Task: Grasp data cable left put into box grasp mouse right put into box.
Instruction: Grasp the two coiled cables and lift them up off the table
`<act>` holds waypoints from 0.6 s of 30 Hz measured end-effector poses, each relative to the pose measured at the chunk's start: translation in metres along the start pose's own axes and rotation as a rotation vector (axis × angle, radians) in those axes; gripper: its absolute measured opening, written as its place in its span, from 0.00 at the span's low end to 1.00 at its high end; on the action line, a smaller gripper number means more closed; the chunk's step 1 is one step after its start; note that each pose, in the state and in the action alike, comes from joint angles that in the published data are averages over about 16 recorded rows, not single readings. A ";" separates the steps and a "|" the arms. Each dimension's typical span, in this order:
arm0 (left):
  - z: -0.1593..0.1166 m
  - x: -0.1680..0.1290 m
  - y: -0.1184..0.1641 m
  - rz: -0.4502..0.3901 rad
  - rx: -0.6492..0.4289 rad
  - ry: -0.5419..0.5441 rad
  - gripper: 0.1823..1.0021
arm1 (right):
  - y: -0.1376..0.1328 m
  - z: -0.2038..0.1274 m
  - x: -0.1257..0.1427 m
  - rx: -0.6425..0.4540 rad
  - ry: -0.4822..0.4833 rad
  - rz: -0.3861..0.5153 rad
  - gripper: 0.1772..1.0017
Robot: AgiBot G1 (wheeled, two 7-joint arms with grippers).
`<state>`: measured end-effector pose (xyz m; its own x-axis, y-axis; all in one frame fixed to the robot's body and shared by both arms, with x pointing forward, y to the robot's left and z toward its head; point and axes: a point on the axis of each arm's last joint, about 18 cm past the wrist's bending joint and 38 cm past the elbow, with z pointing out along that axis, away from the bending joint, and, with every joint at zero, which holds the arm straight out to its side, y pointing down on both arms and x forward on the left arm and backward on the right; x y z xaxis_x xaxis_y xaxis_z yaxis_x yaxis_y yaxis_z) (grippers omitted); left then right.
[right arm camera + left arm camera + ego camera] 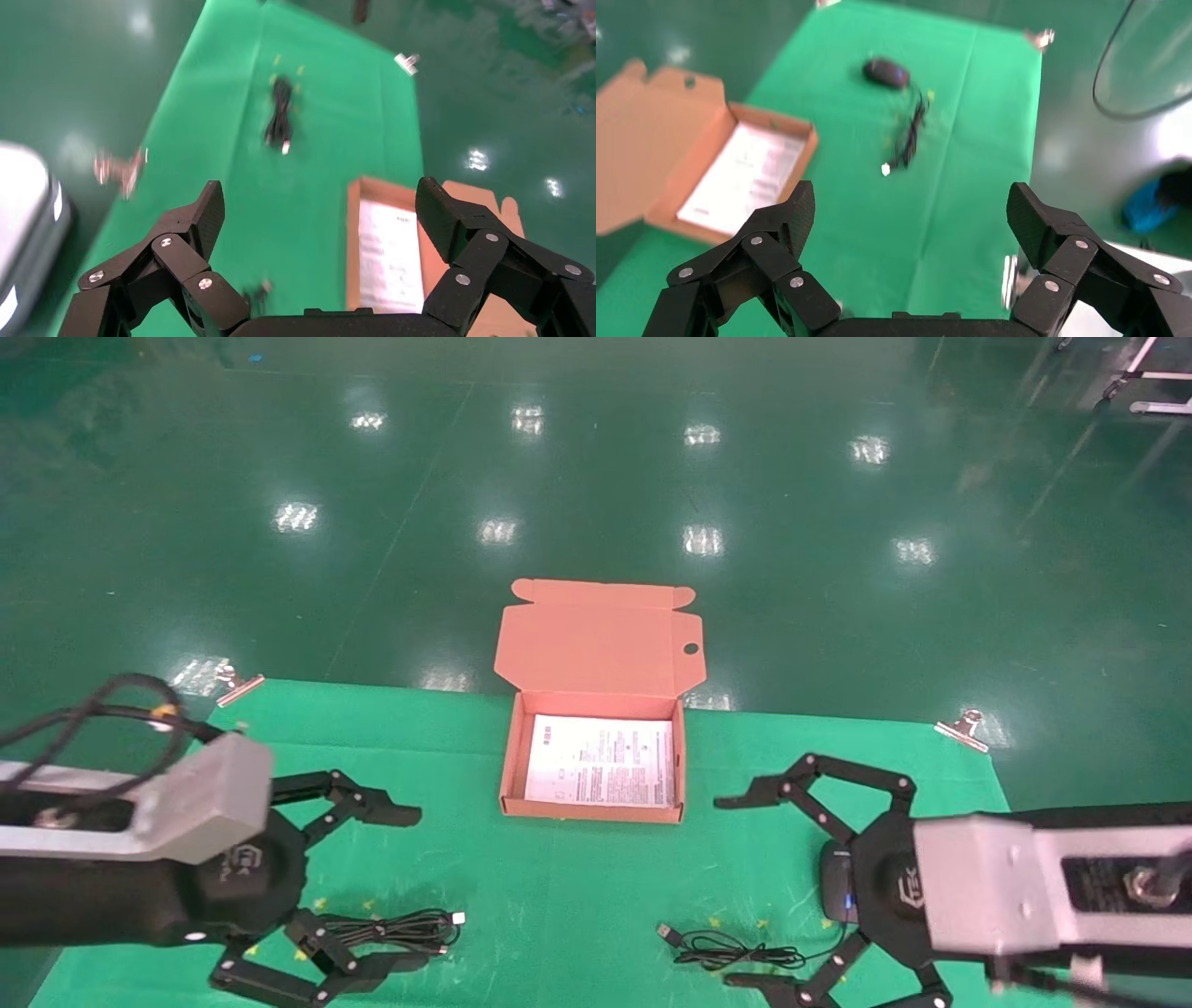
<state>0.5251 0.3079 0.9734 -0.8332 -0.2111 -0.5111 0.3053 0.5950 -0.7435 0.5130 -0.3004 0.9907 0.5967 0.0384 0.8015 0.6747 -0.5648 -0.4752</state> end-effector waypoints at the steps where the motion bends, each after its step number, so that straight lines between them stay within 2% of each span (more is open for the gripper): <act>1: 0.002 -0.002 0.002 0.004 -0.029 0.002 1.00 | 0.002 0.002 0.002 -0.026 -0.010 -0.032 1.00; 9: 0.023 -0.015 0.026 0.060 -0.265 0.013 1.00 | 0.027 0.024 0.011 -0.232 -0.109 -0.256 1.00; 18: 0.053 -0.032 0.053 0.156 -0.510 0.017 1.00 | 0.064 0.054 0.009 -0.419 -0.205 -0.382 1.00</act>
<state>0.5922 0.3050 0.9274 -0.8043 -0.0796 -0.5889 0.1673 0.9206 -0.3528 0.5854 -0.2915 0.9479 0.4457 0.4374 0.7810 0.6540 -0.7549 0.0495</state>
